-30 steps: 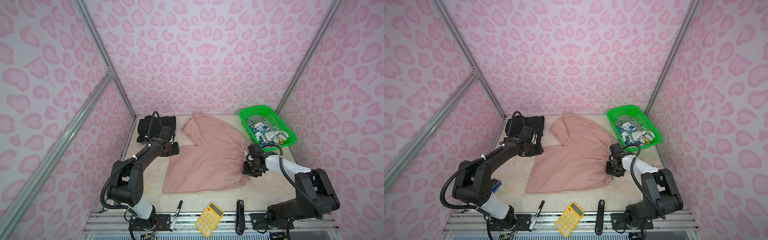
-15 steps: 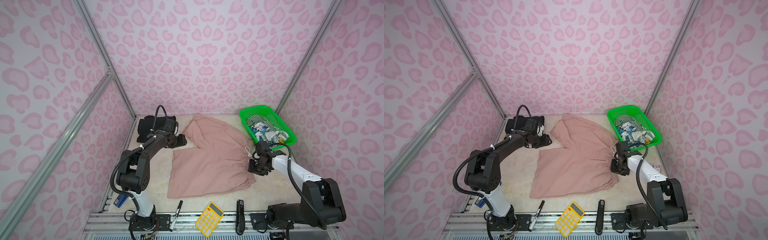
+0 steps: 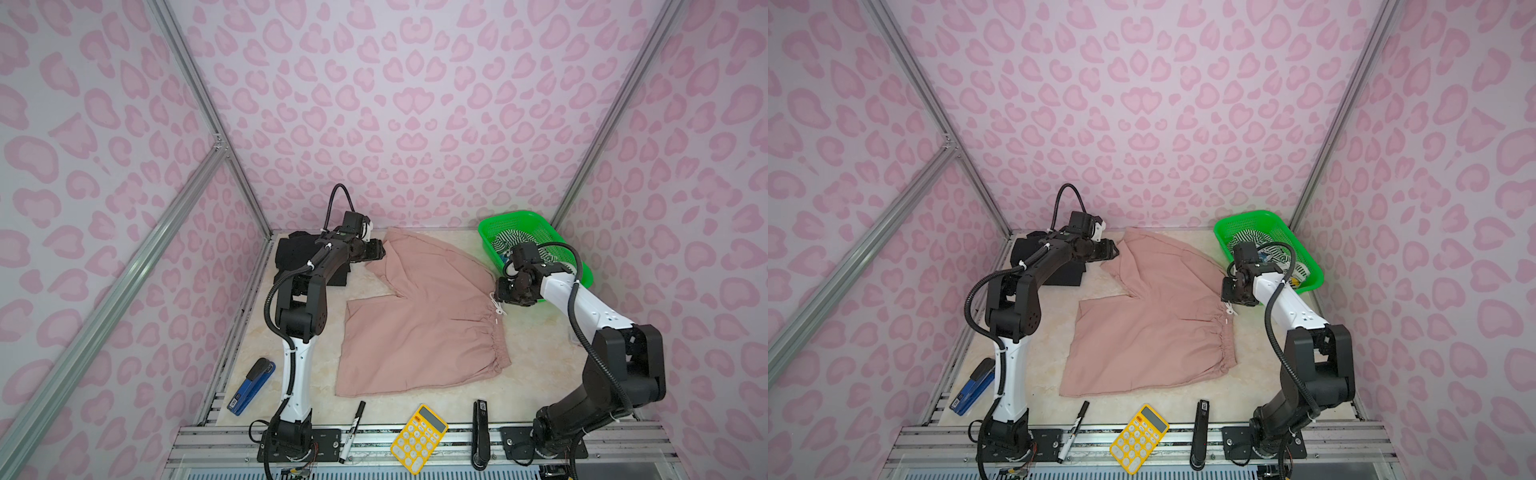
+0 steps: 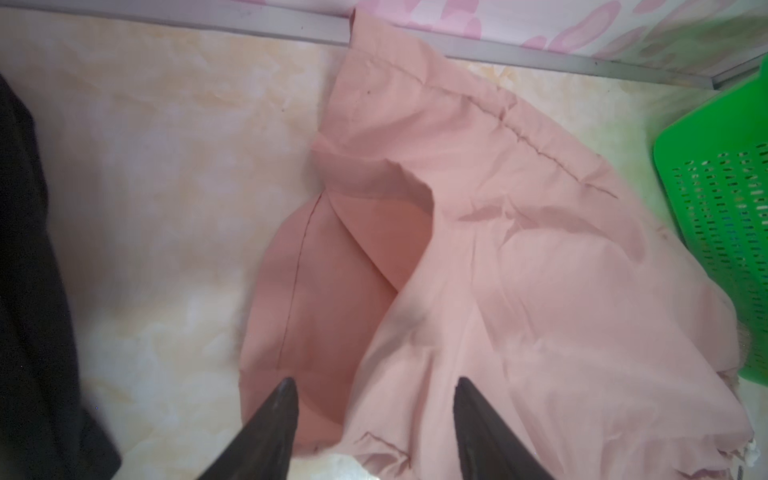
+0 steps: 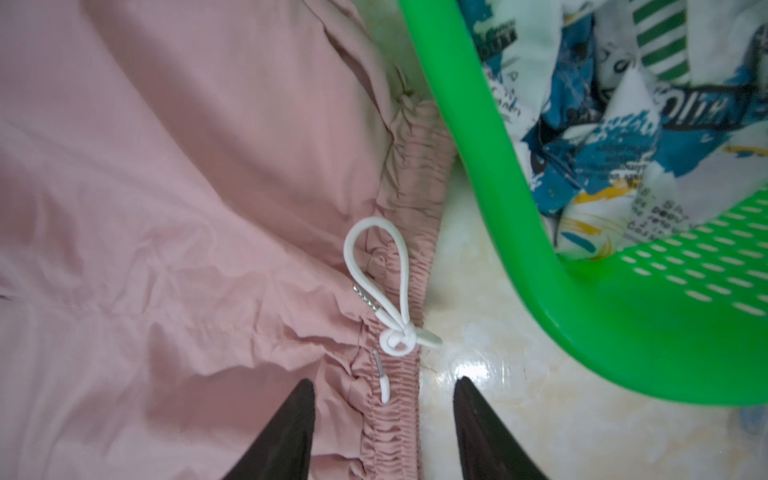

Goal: Fold and stack the mixed laundry pile

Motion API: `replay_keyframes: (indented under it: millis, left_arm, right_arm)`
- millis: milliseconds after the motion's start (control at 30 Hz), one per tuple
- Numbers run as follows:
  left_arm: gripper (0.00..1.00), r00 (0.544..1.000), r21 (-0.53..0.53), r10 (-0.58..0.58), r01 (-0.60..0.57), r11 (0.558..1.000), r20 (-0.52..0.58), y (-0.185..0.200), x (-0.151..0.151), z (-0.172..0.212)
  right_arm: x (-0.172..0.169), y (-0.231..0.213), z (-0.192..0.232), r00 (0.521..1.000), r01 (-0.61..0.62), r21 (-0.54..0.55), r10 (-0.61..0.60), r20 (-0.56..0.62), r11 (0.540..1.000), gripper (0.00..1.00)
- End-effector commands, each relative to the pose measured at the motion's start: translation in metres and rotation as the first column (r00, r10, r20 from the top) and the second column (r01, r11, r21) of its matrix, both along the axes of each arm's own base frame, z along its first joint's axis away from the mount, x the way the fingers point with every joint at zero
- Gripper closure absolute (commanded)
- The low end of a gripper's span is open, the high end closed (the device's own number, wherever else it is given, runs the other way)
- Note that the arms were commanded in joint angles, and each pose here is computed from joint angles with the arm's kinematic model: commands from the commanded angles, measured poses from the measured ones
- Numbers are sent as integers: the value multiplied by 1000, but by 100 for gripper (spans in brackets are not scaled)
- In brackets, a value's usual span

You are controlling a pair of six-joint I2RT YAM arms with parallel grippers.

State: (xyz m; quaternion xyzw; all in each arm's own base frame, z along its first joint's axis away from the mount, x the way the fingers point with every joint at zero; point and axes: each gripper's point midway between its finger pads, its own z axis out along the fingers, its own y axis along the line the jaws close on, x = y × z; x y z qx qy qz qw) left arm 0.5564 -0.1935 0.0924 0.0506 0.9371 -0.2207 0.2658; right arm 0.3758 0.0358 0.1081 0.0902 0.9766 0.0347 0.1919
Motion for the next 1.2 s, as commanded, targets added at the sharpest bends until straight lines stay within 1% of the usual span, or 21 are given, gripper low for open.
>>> replay_keyframes:
  millis: [0,67,133,300,467,567,667,700,733,867,900,967,1033,1167]
  left_arm:
    - [51,998,-24,-49,48,999,-32,-6,-15,-1]
    - [61,997,-20,-46,45,999,-57,-2,-26,-2]
    - [73,996,-16,-35,33,999,-78,5,-35,-6]
    - [96,993,5,24,-24,1000,-119,35,-55,-14]
    - [97,984,39,124,-120,992,-126,78,-75,-15]
    - [97,978,62,148,-140,988,-144,96,-86,-21]
    - [97,971,110,164,-146,983,-175,107,-88,-28]
    - [96,969,118,165,-144,982,-184,107,-87,-30]
    - [91,967,124,162,-140,982,-195,108,-86,-32]
    - [65,952,149,155,-119,982,-263,109,-92,-43]
    - [56,951,147,152,-115,982,-268,108,-94,-42]
    - [47,958,130,140,-110,985,-250,106,-97,-33]
    - [44,964,124,144,-119,985,-222,106,-97,-20]
    - [44,969,164,198,-174,971,-145,117,-91,11]
  right_arm:
    - [19,-6,-8,999,24,-33,-24,23,999,46]
    - [30,-9,-17,999,47,-45,-46,25,998,46]
    - [37,-10,-26,998,64,-52,-64,15,997,47]
    - [43,-5,-45,998,58,-64,-59,-21,996,50]
    - [38,4,-55,998,17,-94,-22,-53,995,52]
    - [36,7,-62,997,-3,-102,-5,-81,995,53]
    - [35,9,-71,993,-22,-100,10,-122,995,53]
    - [36,10,-74,991,-27,-99,13,-135,995,52]
    - [36,10,-77,989,-35,-99,20,-147,994,52]
    - [40,11,-82,982,-58,-113,36,-188,992,52]
    - [41,11,-80,981,-63,-129,37,-191,990,52]
    - [44,10,-73,984,-70,-168,40,-175,983,52]
    - [47,10,-61,988,-72,-207,42,-148,976,51]
    - [56,14,-33,995,-86,-284,67,-77,955,50]
